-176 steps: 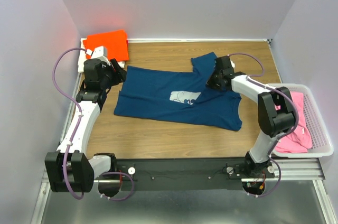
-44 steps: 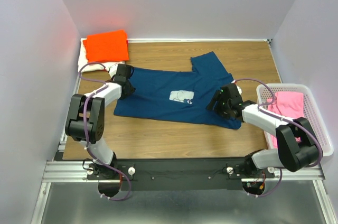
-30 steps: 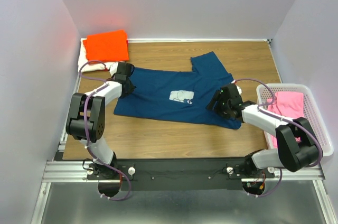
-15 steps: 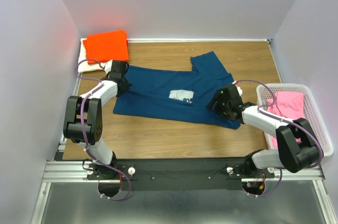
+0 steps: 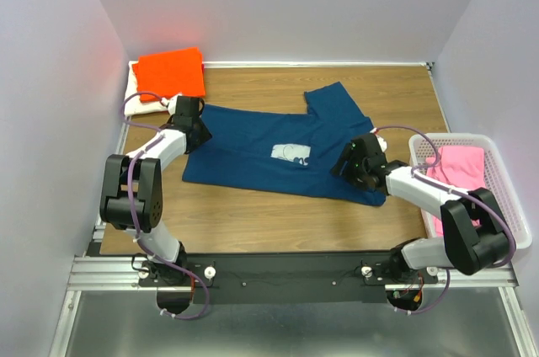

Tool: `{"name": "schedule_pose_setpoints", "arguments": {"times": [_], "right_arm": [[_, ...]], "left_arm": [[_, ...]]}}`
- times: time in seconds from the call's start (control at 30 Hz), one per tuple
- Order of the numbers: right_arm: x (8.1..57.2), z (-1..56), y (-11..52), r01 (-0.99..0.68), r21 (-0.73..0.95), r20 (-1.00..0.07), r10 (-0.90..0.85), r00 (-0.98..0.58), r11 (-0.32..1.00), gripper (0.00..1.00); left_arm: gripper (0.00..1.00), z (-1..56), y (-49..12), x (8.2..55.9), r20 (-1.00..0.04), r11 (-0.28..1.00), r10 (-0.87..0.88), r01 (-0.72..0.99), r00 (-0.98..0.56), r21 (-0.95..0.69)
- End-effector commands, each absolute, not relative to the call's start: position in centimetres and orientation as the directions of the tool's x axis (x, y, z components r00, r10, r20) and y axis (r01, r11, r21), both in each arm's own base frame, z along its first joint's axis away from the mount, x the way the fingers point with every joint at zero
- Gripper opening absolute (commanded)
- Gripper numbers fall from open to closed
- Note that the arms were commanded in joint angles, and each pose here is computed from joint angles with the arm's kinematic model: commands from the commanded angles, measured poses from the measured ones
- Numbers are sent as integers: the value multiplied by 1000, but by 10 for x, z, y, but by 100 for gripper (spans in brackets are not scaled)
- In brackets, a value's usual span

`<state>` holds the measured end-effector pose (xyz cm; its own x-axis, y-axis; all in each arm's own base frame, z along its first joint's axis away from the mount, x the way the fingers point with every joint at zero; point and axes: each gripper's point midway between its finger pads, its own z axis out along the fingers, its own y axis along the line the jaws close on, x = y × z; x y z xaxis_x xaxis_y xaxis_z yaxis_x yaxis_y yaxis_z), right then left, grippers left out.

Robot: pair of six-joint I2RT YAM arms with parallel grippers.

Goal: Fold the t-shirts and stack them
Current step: Fold the tshirt

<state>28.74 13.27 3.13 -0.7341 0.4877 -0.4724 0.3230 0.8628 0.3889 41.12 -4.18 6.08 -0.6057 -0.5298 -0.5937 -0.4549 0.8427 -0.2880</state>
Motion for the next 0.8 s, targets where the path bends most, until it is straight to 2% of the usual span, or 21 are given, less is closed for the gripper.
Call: {"name": "schedule_pose_setpoints", "arguments": {"times": [0.0,0.27,0.43,0.77], "right_arm": [[281,35,117,338,290,-489,443,-752,895,78],[307,52,124,330,290,-522,437,-732,898,77],[325,54,129,330,271,-538,427,-727,904,76],[327,19,124,342,150,-519,368,-771,928,76]], "left_arm": [[46,83,-41,411,-632,847,-524,-422,-571,-323],[43,80,-65,395,-614,852,-524,-383,-591,-358],[37,64,-83,377,-577,845,-535,-393,-617,-363],[35,36,-80,336,-548,843,-534,-456,-644,-286]]}}
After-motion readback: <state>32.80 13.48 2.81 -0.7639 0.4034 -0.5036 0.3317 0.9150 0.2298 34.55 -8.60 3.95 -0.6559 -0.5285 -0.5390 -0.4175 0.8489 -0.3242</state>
